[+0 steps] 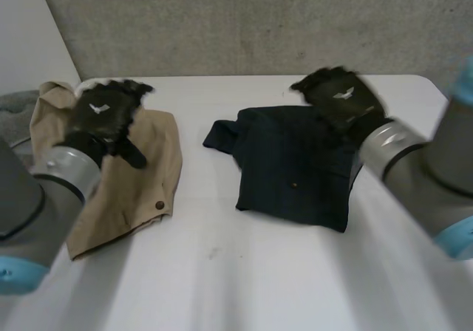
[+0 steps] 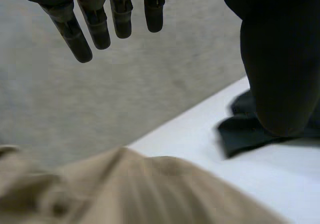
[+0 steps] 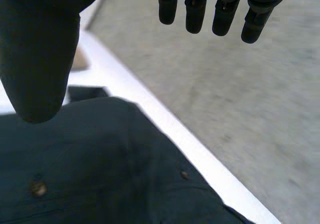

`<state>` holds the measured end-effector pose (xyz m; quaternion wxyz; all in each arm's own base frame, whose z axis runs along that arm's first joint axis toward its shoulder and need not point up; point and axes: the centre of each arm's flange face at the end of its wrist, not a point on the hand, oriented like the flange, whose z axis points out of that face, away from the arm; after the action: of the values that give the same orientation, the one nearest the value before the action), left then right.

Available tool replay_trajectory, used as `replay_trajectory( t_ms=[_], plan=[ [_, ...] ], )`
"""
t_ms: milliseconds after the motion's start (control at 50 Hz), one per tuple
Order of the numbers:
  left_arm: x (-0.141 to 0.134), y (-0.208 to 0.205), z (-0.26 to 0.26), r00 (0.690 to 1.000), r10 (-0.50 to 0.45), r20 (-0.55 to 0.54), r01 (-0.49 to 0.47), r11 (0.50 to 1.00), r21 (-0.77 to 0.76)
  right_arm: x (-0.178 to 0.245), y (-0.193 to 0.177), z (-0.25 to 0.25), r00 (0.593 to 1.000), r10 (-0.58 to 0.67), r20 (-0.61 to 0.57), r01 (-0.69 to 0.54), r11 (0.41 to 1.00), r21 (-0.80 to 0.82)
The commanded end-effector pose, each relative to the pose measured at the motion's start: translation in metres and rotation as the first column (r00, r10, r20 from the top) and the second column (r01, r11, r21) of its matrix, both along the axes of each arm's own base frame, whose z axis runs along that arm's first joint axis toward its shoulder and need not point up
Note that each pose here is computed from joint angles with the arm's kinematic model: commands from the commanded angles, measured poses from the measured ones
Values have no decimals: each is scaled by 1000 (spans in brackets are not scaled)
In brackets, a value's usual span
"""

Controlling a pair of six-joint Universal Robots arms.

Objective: Fold the laundry.

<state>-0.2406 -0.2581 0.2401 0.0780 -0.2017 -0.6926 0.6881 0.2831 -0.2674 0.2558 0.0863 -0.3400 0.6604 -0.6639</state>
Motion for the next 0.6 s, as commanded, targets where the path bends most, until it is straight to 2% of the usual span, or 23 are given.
replay_trajectory(
  t_ms=[20,120,180,360,460,600],
  plan=[
    [-43,35,-26,988,-136,-69,148,969,197,-49,-7,17,974,-152,166,123,977,172],
    [-73,36,-51,978,-197,-64,207,939,275,-57,10,-13,982,-177,71,143,928,345],
    [-85,29,-60,975,-215,-62,223,933,284,-56,18,-26,984,-170,52,138,916,377],
    [-119,10,-93,961,-272,-49,271,893,359,-32,29,-81,993,-115,38,94,927,364],
    [-130,8,-111,954,-299,-30,286,872,396,-22,25,-103,987,-160,0,150,931,333],
    [-138,1,-125,951,-308,2,284,878,386,-14,13,-122,984,-155,-84,173,948,267]
  ],
)
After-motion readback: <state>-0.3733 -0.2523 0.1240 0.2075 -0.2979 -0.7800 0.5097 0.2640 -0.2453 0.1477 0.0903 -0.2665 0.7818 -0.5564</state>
